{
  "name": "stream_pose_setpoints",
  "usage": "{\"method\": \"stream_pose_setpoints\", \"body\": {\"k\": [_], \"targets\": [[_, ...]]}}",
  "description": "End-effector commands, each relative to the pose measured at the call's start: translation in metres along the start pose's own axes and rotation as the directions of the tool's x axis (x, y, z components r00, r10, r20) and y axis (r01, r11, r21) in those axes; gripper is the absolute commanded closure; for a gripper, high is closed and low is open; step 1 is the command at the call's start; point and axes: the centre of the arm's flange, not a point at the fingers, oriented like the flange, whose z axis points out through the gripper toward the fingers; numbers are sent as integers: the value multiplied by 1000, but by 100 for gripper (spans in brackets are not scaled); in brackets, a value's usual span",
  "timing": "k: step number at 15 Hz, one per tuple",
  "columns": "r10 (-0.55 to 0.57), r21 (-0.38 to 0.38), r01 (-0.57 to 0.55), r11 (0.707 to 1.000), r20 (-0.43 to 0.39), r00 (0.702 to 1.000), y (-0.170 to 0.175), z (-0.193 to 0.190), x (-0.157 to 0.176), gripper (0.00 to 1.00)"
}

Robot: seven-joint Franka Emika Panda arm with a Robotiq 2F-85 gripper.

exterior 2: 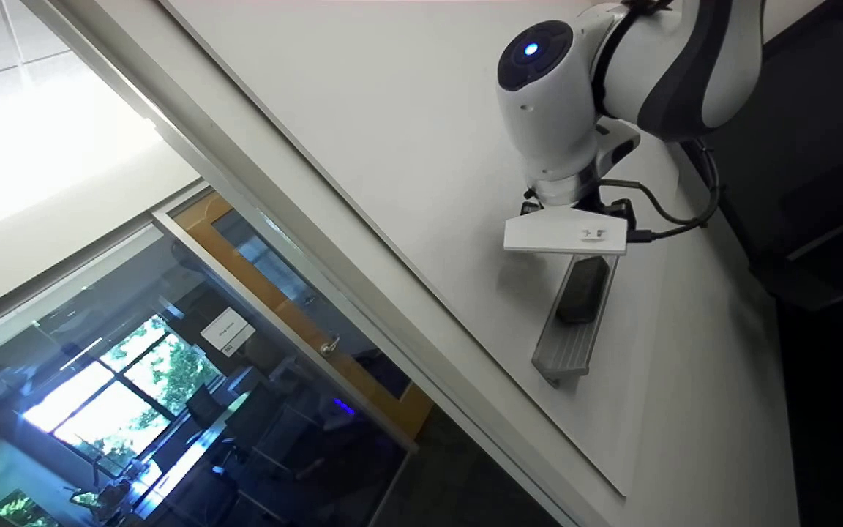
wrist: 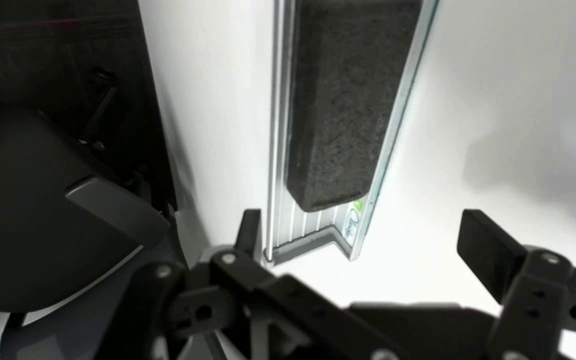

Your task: Remove the black eraser from the whiteboard tray and wipe the board with the eraser, put the eraser back on the tray

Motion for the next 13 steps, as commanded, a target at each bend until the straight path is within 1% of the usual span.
{"method": "stream_pose_setpoints", "body": {"k": [1, 5, 9, 13], "targets": [[-65, -66, 67, 996, 29, 997, 17, -50, 30, 0], [-118, -80, 124, 989, 67, 991, 33, -82, 54, 0], [-145, -60, 153, 986, 119, 982, 40, -109, 76, 0], [-159, -97, 173, 980, 138, 978, 42, -131, 95, 0]]}}
